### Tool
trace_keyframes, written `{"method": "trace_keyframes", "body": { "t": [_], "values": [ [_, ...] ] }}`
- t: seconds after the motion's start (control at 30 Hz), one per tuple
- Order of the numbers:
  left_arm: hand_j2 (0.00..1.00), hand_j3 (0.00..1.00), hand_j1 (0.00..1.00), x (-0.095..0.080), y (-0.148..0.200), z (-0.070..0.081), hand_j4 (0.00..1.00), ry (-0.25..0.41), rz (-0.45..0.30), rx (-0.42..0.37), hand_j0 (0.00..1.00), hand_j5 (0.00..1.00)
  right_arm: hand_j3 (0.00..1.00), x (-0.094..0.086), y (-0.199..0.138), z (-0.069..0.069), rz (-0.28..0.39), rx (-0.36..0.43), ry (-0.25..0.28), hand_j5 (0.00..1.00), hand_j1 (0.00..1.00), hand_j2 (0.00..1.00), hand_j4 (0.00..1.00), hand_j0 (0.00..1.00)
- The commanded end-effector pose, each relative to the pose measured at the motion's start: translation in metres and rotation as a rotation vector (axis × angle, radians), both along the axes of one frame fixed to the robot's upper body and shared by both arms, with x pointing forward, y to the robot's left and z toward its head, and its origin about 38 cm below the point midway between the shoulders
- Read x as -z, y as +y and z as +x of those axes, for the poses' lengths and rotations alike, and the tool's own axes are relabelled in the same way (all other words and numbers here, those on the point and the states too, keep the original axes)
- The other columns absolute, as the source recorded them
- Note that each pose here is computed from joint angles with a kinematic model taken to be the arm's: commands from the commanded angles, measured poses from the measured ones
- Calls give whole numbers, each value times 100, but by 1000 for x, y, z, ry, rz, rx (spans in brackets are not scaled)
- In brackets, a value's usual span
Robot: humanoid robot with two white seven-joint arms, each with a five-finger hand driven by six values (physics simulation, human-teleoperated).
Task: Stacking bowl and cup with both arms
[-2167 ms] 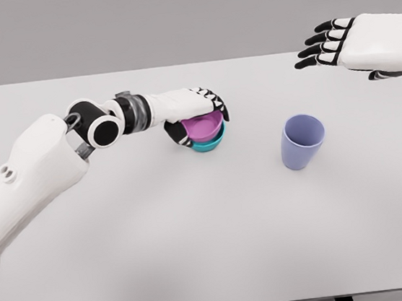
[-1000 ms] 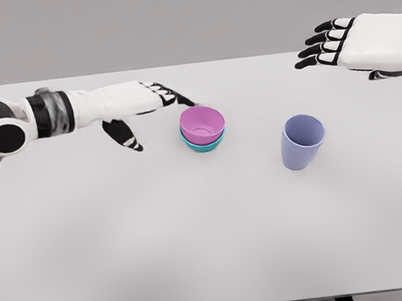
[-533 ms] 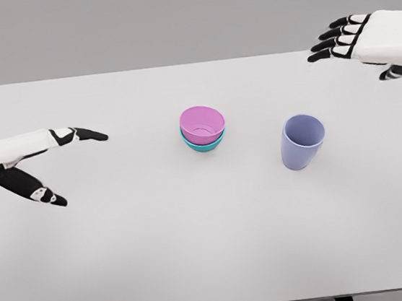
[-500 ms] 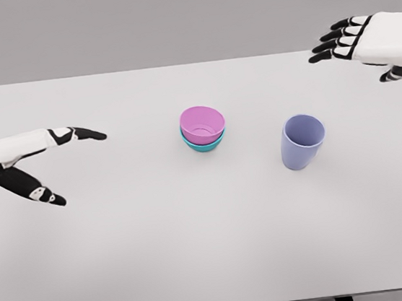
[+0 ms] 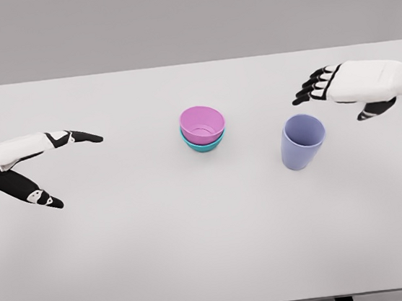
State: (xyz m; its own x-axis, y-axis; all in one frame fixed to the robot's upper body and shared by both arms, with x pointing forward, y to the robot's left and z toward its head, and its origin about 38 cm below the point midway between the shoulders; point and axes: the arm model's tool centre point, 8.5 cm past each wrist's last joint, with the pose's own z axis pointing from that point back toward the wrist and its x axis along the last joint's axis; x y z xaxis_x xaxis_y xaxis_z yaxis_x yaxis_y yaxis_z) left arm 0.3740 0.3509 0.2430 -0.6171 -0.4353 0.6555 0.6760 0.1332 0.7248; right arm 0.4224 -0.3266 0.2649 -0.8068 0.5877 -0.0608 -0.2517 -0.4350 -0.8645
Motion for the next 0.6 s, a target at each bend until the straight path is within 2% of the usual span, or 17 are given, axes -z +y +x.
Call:
{"method": "trace_keyframes", "body": {
  "t": [0.0, 0.2, 0.4, 0.57],
  "values": [
    [100, 100, 100, -1, 0, 0, 100, 3, -6, -4, 100, 100, 100, 7, 8, 1, 10, -17, 15, 100, 100, 100, 100, 100],
    [100, 100, 100, -1, 0, 0, 100, 3, -6, -4, 100, 100, 100, 17, 24, 2, 4, -56, 39, 100, 100, 100, 100, 100],
    [100, 100, 100, -1, 0, 0, 100, 3, -8, -3, 100, 100, 100, 20, 24, 1, 0, -58, 48, 100, 100, 100, 100, 100],
    [100, 100, 100, -1, 0, 0, 100, 3, -8, -3, 100, 100, 100, 29, 33, 3, -8, -77, 73, 100, 100, 100, 100, 100]
  ]
}}
